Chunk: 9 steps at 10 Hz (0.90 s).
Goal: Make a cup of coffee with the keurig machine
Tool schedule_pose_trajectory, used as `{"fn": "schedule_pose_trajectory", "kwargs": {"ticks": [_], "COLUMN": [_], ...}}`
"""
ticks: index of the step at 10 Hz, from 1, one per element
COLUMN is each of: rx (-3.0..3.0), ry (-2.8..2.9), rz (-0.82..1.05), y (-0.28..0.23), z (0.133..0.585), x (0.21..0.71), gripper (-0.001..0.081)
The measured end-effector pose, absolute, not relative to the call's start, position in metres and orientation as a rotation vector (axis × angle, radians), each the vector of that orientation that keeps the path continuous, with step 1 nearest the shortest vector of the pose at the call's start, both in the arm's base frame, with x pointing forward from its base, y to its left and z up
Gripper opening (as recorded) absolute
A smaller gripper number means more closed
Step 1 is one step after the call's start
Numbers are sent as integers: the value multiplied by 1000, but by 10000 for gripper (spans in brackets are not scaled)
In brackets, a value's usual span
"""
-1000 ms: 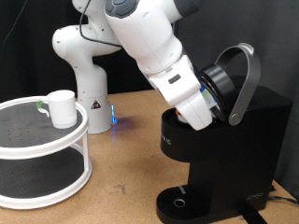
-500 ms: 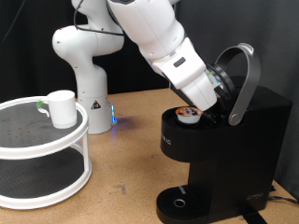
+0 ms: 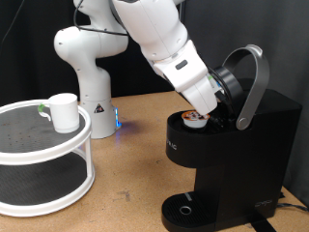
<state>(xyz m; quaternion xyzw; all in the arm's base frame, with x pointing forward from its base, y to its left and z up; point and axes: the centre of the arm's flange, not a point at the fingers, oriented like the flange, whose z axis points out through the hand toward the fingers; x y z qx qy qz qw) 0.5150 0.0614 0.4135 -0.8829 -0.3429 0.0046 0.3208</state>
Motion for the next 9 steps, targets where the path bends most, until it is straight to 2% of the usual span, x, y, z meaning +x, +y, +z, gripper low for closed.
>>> {"fn": "schedule_pose_trajectory", "kwargs": {"ticks": [9], "rx": [-2360], "ry": [-871], "rz": [-1], "y": [59], "z": [391], "x": [510], "gripper": [800]}}
